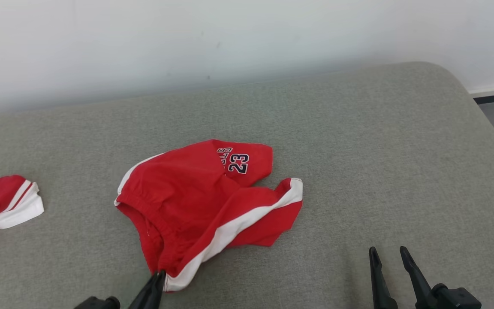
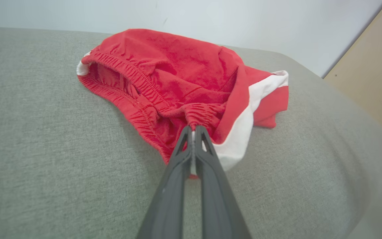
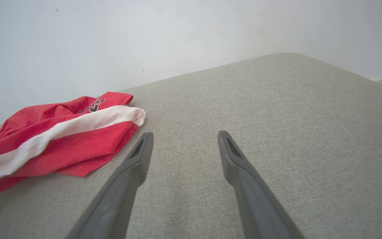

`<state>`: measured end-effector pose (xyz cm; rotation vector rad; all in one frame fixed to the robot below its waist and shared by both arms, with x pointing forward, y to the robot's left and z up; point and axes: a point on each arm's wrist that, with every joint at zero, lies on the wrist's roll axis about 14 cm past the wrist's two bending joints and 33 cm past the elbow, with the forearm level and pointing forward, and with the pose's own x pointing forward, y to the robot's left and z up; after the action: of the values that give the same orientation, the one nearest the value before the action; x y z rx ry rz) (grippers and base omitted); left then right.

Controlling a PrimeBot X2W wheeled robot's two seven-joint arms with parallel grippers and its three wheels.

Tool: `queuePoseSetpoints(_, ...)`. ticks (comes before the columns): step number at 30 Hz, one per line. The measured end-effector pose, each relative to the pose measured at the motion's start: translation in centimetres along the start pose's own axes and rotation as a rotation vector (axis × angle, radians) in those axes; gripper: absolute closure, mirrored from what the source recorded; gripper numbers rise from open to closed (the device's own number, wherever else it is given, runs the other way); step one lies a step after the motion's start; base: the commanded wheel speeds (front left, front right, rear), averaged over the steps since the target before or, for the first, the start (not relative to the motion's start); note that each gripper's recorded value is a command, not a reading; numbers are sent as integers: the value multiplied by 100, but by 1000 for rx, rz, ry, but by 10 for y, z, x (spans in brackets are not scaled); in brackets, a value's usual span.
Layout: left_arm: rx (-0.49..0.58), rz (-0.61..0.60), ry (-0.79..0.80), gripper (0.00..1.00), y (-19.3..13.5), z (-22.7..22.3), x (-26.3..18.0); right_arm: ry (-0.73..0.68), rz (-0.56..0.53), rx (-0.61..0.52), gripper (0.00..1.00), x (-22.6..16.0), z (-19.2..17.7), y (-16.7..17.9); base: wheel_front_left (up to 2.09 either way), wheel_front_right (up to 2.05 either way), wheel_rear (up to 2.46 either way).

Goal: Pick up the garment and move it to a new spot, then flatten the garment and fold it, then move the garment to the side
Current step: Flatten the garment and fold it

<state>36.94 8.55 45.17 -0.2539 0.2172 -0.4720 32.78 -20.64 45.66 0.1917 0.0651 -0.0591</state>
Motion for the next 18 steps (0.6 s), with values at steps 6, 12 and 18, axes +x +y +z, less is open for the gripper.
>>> queuePoseSetpoints(6,-16,39,-4,13,8,-10,-10,4,30,-6,0,4,-1,8,0,0,0)
queuePoseSetpoints(12,-24,77,-45,0,16,-6,-16,25,62,-9,0,5,-8,18,0,0,0)
queuePoseSetpoints(18,5,151,-150,0,25,19,-24,15,100,-27,0,17,-5,29,0,0,0)
